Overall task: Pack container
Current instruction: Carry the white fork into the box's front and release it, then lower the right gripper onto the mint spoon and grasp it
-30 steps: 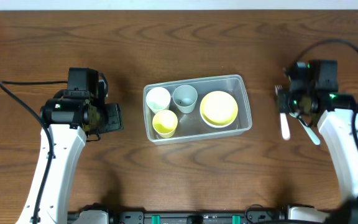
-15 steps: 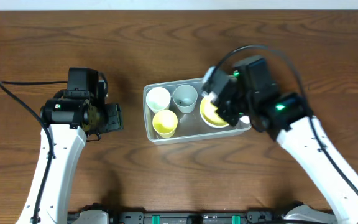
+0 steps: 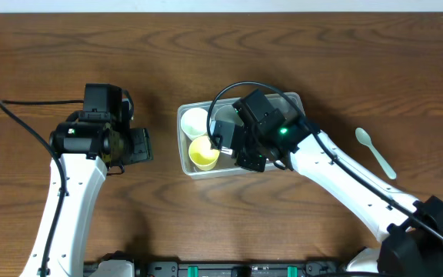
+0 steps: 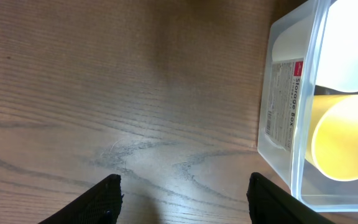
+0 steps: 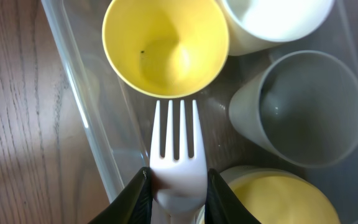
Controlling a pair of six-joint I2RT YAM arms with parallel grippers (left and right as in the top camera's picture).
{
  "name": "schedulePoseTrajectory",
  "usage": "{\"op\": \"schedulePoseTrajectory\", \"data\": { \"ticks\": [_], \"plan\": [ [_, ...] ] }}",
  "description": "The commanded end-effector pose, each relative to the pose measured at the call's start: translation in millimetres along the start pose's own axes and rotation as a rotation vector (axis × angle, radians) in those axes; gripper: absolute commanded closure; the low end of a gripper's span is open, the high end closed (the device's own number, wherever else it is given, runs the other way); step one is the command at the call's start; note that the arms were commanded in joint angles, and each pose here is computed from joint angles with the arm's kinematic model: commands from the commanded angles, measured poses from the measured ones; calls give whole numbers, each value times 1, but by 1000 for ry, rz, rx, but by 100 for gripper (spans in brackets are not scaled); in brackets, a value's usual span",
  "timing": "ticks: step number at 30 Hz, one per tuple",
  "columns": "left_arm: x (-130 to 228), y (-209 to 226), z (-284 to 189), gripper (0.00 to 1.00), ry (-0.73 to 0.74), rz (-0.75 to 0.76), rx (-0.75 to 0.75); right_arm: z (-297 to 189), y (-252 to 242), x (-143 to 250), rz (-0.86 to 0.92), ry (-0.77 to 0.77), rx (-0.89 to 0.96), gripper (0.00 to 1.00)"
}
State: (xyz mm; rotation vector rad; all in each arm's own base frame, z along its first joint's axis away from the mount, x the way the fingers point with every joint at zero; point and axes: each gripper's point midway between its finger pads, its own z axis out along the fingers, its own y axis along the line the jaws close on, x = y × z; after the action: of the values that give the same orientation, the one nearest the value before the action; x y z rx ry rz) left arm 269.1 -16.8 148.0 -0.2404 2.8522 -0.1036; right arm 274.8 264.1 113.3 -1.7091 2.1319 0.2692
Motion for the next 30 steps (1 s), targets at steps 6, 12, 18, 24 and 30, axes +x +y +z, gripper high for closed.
{"op": "schedulePoseTrajectory", "data": {
  "ticks": [6,12,18,24,30],
  "plan": [
    [2,1,0,34,4,-3,0,2,-2,2,-7,20,9,57],
    [2,2,0,35,5,-3,0,-24,-51,20,200,87,255,54],
    [2,1,0,34,4,-3,0,-110,-130,52,538,3,555,34],
    [2,1,0,35,4,-3,0,-160,-184,137,779,-18,646,11],
    [2,1,0,34,3,-3,0,-135,-188,233,937,151,523,11]
  ]
}}
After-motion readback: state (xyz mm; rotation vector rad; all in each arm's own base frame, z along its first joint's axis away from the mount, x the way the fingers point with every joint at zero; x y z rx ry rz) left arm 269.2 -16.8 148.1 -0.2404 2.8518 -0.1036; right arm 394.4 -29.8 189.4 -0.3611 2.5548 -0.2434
